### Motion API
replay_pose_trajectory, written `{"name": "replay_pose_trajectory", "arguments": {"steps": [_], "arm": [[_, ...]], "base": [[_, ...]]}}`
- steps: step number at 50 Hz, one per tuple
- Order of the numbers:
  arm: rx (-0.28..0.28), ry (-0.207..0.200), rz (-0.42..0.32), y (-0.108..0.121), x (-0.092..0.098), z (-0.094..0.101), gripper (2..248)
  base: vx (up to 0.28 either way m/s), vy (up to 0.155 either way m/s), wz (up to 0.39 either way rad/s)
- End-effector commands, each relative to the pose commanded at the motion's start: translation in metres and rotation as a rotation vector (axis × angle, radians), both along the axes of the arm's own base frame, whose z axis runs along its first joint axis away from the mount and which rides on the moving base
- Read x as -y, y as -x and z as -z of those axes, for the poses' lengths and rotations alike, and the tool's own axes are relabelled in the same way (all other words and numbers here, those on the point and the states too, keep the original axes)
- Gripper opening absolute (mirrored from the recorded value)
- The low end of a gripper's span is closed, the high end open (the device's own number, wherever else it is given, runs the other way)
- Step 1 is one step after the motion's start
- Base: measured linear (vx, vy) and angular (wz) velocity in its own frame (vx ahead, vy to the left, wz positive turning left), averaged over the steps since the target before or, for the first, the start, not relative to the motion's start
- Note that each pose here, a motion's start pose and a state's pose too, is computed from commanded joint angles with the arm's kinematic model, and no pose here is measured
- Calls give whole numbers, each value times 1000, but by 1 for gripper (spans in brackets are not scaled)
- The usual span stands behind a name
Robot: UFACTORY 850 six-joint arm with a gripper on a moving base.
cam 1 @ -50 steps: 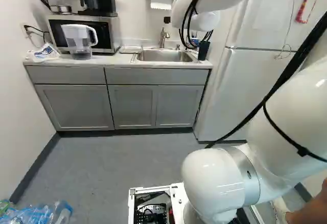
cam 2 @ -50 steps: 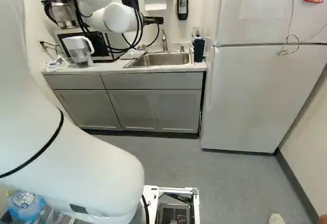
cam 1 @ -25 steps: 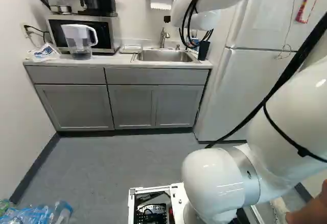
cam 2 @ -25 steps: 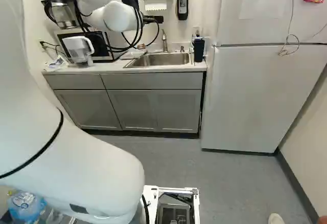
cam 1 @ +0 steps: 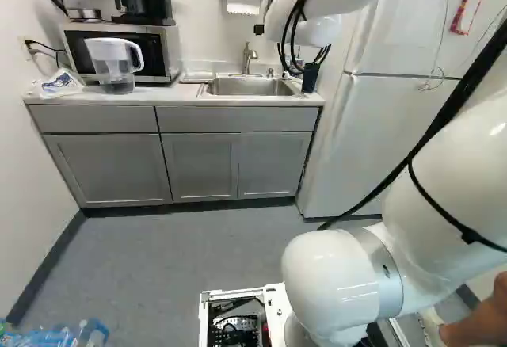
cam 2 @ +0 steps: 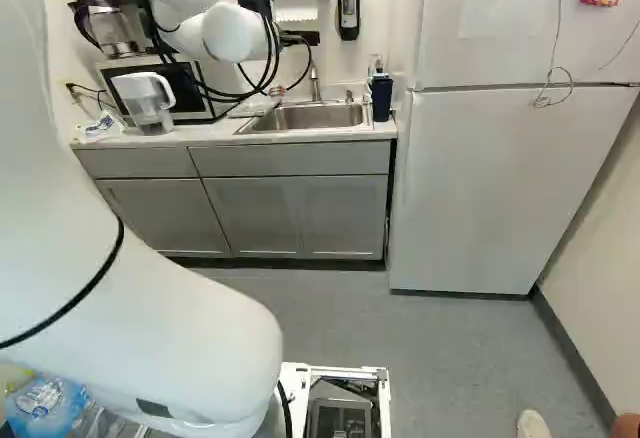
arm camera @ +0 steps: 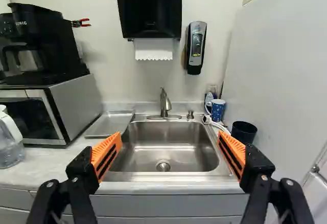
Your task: Rinse the cup and place it in the tray
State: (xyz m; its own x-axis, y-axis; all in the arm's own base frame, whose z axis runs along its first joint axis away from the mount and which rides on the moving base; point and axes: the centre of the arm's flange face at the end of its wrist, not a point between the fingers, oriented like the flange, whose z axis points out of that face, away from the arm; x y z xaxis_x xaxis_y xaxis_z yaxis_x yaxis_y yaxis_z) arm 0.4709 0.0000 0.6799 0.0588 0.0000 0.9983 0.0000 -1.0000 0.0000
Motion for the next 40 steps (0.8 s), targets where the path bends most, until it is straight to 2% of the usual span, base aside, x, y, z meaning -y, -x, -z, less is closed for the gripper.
{"name": "replay_pose_trajectory", "arguments": {"steps": [30,40], "arm": [[0,0,0,0,0,0,247],[0,0,0,0,0,0,247]], "base": [[104,16,-18],[133,21,-152]]}}
